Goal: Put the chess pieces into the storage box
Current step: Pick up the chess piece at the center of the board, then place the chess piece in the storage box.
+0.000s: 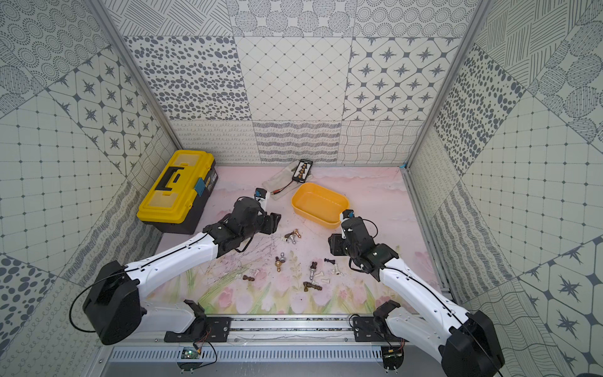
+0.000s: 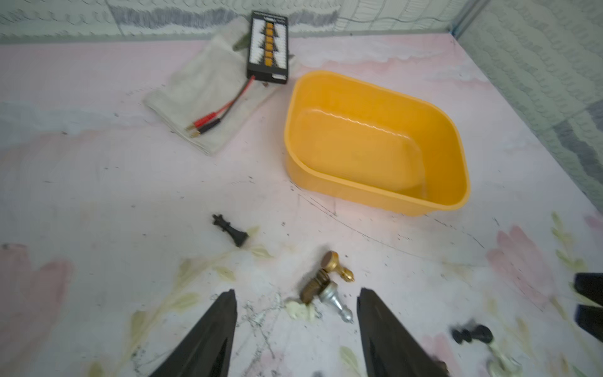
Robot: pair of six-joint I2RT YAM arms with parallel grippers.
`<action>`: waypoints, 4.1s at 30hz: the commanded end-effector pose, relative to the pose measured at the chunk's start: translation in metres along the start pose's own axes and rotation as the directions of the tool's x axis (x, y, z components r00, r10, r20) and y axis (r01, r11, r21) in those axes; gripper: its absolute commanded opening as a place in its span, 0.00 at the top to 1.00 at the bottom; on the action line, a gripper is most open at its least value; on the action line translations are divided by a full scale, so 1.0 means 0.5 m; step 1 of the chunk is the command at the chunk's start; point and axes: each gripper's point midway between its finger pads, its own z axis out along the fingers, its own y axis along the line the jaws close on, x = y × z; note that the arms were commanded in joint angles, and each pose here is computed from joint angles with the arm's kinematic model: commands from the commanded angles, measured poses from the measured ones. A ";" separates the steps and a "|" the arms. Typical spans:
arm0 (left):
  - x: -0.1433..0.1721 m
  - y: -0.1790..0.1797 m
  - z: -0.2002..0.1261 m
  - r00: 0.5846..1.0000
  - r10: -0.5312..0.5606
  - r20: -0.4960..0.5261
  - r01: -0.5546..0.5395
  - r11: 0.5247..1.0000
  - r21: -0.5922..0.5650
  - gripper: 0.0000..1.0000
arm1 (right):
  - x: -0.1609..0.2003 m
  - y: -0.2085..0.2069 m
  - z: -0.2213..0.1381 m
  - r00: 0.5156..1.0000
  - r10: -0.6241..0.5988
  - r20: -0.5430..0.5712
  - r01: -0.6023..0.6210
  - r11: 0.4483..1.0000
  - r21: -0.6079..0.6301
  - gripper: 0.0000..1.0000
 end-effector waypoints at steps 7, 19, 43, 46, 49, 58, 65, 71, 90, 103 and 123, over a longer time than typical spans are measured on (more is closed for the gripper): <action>0.173 -0.212 -0.008 0.963 0.166 -0.212 -0.090 0.941 0.327 0.53 | 0.153 -0.044 0.027 0.963 0.112 -0.246 -0.097 0.993 0.070 0.71; 0.174 -0.223 0.013 0.960 0.170 -0.225 -0.091 0.942 0.321 0.53 | 0.182 -0.051 0.064 0.942 0.088 -0.323 -0.061 0.994 0.093 0.71; 0.195 -0.221 0.032 0.953 0.179 -0.243 -0.095 0.943 0.320 0.52 | 0.205 -0.072 0.067 0.927 0.098 -0.362 -0.049 0.989 0.143 0.70; 0.192 -0.219 0.033 0.953 0.191 -0.237 -0.111 0.943 0.314 0.51 | 0.206 -0.074 0.069 0.927 0.100 -0.361 -0.048 0.988 0.149 0.68; 0.193 -0.217 0.034 0.953 0.191 -0.236 -0.113 0.944 0.309 0.51 | 0.205 -0.075 0.072 0.926 0.099 -0.365 -0.044 0.987 0.158 0.62; 0.200 -0.218 0.033 0.952 0.176 -0.249 -0.092 0.945 0.313 0.50 | 0.212 -0.078 0.071 0.919 0.102 -0.381 -0.042 0.986 0.163 0.68; 0.199 -0.217 0.034 0.954 0.168 -0.247 -0.086 0.946 0.311 0.49 | 0.202 -0.075 0.057 0.927 0.104 -0.359 -0.050 0.986 0.156 0.72; 0.193 -0.221 0.037 0.958 0.166 -0.235 -0.086 0.945 0.315 0.49 | 0.196 -0.072 0.047 0.929 0.109 -0.355 -0.056 0.986 0.155 0.77; 0.202 -0.220 0.042 0.953 0.171 -0.250 -0.087 0.945 0.314 0.48 | 0.207 -0.083 0.076 0.905 0.085 -0.418 0.000 0.980 0.199 0.69; 0.187 -0.218 0.036 0.963 0.164 -0.215 -0.093 0.946 0.309 0.47 | 0.140 -0.042 0.031 0.936 0.108 -0.334 -0.060 0.987 0.150 0.79; 0.069 -0.224 0.010 0.981 0.192 -0.025 -0.179 0.949 0.261 0.48 | -0.242 -0.027 0.124 0.994 0.087 -0.070 -0.081 0.994 0.079 0.80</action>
